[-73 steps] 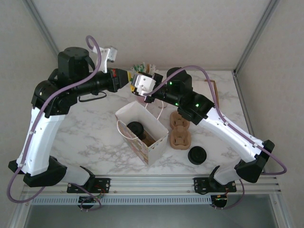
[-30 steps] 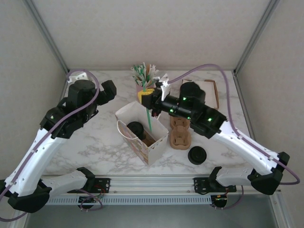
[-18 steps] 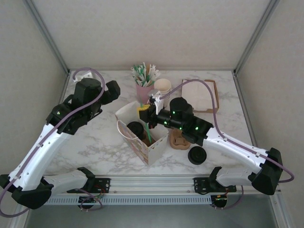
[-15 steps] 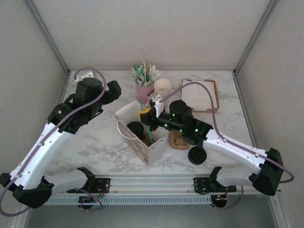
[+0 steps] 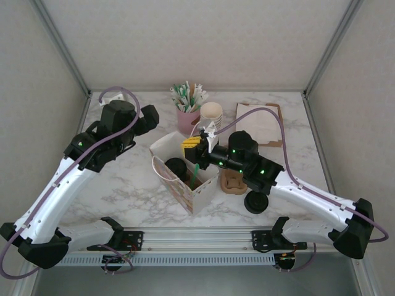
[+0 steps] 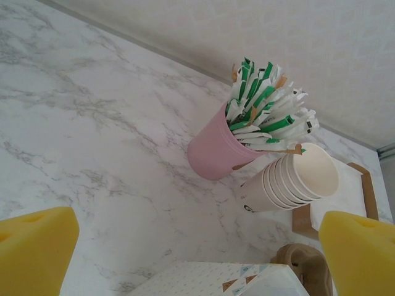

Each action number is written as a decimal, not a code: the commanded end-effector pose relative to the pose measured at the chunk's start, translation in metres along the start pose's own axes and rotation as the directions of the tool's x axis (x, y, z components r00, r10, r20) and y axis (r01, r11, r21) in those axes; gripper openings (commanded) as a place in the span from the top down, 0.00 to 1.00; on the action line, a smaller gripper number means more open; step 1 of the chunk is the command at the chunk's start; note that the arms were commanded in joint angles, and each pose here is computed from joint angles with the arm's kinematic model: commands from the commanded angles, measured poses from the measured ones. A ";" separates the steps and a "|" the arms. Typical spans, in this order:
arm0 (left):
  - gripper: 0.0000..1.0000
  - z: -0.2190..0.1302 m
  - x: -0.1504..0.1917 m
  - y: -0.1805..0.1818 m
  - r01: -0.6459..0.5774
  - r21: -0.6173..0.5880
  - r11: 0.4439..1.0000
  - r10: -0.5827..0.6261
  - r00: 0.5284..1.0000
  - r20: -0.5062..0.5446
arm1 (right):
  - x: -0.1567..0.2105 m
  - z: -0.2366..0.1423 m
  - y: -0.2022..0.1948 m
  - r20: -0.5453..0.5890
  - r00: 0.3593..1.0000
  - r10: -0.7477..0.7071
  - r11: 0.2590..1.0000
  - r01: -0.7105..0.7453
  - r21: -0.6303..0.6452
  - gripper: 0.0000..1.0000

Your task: Pack the takeout coffee

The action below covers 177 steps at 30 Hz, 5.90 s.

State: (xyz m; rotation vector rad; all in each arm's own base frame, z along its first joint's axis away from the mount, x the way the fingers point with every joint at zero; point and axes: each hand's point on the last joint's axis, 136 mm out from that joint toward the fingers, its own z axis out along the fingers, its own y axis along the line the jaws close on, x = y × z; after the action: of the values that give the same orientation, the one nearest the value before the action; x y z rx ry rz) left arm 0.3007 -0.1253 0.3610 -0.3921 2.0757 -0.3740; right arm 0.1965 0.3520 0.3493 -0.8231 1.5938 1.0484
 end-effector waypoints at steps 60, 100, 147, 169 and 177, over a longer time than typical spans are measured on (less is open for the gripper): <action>0.02 -0.004 0.020 -0.013 -0.087 0.096 0.992 0.097 0.989 -0.111 | 0.184 -0.204 -0.345 0.706 0.304 0.640 -0.239 -0.794 0.559 0.45; 0.02 -0.011 0.011 -0.006 -0.093 0.069 0.993 0.099 0.992 -0.078 | 0.195 -0.176 -0.405 0.777 0.228 0.587 -0.211 -0.883 0.419 0.65; 0.00 -0.079 0.015 -0.125 -0.520 0.597 0.611 0.550 0.821 0.152 | -0.185 -0.106 -0.021 0.124 0.990 -0.068 0.989 0.084 -0.124 1.00; 0.00 -0.122 0.032 -0.143 -0.903 0.395 0.168 0.660 0.401 0.635 | -0.175 -0.080 0.076 0.045 0.991 -0.129 0.888 0.136 -0.438 1.00; 0.00 -0.135 0.032 -0.149 -0.954 0.283 0.102 0.597 0.286 0.750 | -0.166 -0.071 0.097 0.000 0.994 -0.114 0.856 0.098 -0.507 1.00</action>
State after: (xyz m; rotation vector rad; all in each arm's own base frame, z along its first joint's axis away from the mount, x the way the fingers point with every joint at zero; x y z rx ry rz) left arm 0.1959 -0.2569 0.4405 1.1378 1.3044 -0.3195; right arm 0.1404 0.3252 0.5312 -1.2320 1.3269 1.3715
